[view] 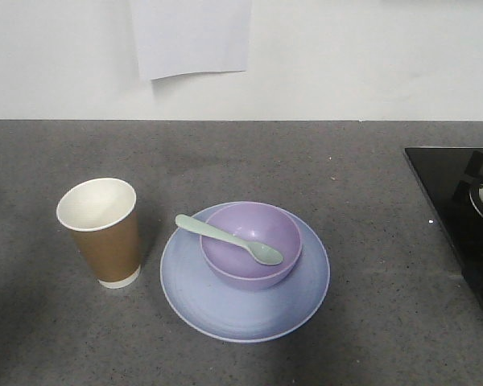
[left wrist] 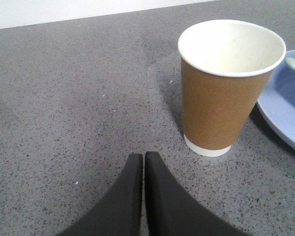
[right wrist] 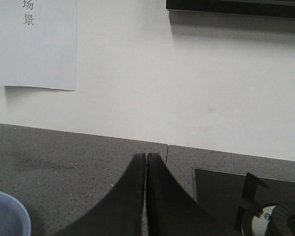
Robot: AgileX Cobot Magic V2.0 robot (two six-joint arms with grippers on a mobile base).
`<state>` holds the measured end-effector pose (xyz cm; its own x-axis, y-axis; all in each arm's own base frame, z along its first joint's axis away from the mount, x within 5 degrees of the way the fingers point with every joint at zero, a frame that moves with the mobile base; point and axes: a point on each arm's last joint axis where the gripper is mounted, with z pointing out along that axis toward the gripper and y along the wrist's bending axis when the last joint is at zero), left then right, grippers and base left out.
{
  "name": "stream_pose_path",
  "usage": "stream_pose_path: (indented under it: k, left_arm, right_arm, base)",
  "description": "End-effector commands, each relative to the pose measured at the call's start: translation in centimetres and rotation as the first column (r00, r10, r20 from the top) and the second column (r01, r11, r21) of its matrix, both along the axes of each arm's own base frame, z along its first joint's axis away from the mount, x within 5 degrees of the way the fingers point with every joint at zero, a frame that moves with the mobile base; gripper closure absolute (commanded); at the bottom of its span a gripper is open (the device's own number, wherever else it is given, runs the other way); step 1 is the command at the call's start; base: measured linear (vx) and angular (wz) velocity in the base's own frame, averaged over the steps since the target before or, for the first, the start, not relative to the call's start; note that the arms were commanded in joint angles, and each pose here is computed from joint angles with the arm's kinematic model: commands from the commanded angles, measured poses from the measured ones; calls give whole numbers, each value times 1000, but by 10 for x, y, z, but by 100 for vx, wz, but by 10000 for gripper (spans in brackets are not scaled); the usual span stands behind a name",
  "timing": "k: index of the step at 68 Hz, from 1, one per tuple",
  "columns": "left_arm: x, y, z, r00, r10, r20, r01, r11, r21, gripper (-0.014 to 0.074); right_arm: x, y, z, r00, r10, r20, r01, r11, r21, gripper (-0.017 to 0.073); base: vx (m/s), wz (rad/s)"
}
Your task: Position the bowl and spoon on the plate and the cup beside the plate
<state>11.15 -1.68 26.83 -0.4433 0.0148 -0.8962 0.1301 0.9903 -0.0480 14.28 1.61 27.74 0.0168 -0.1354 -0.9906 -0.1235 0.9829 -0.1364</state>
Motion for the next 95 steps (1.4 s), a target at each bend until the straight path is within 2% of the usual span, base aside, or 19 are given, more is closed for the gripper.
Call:
stream_pose_path:
  k: [1, 6, 12, 20, 35, 38, 44, 60, 85, 95]
  left_arm:
    - [-5, 0, 9, 991, 3, 131, 1, 1000, -29, 601]
    - [-13, 2, 0, 980, -11, 197, 10, 1000, 9, 601]
    - [-25, 4, -10, 951, -24, 309, 13, 999, 40, 601]
    - [-38, 6, -31, 915, -10, 403, 3, 1000, 18, 601]
    - [-52, 8, -80, 909, -9, 418, 2, 1000, 16, 601]
    - [-54, 9, -81, 914, -13, 405, 4, 1000, 24, 601]
    - [-56, 9, -79, 902, -16, 432, 2, 999, 32, 601]
    - [-55, 11, -80, 905, 17, 424, -33, 999, 31, 601]
    - [-55, 11, -77, 894, 68, 442, -44, 997, -66, 601]
    - [-55, 11, -78, 896, 67, 439, -44, 997, -63, 601]
  right_arm:
    - [0, 1, 16, 994, 9, 109, -9, 1000, -4, 564]
    - [0, 1, 16, 994, 10, 109, -9, 1000, -5, 564]
    - [0, 1, 16, 994, 9, 109, -9, 1000, -4, 564]
    - [0, 1, 16, 994, 9, 108, -9, 1000, -4, 564]
    - [0, 1, 16, 994, 9, 109, -9, 1000, -4, 564]
    - [0, 1, 16, 994, 9, 109, -9, 1000, -4, 564]
    - [0, 1, 16, 994, 9, 109, -9, 1000, -4, 564]
    - [0, 1, 16, 994, 9, 107, -9, 1000, -4, 564]
    - [0, 1, 15, 995, 9, 104, -8, 1000, -4, 564]
    - [0, 1, 15, 995, 9, 104, -8, 1000, -4, 564]
  base:
    - [0, 0]
    - [0, 0]
    - [0, 0]
    - [0, 0]
    - [0, 0]
    - [0, 0]
    - [0, 0]
    - [0, 0]
    - [0, 0]
    - [0, 0]
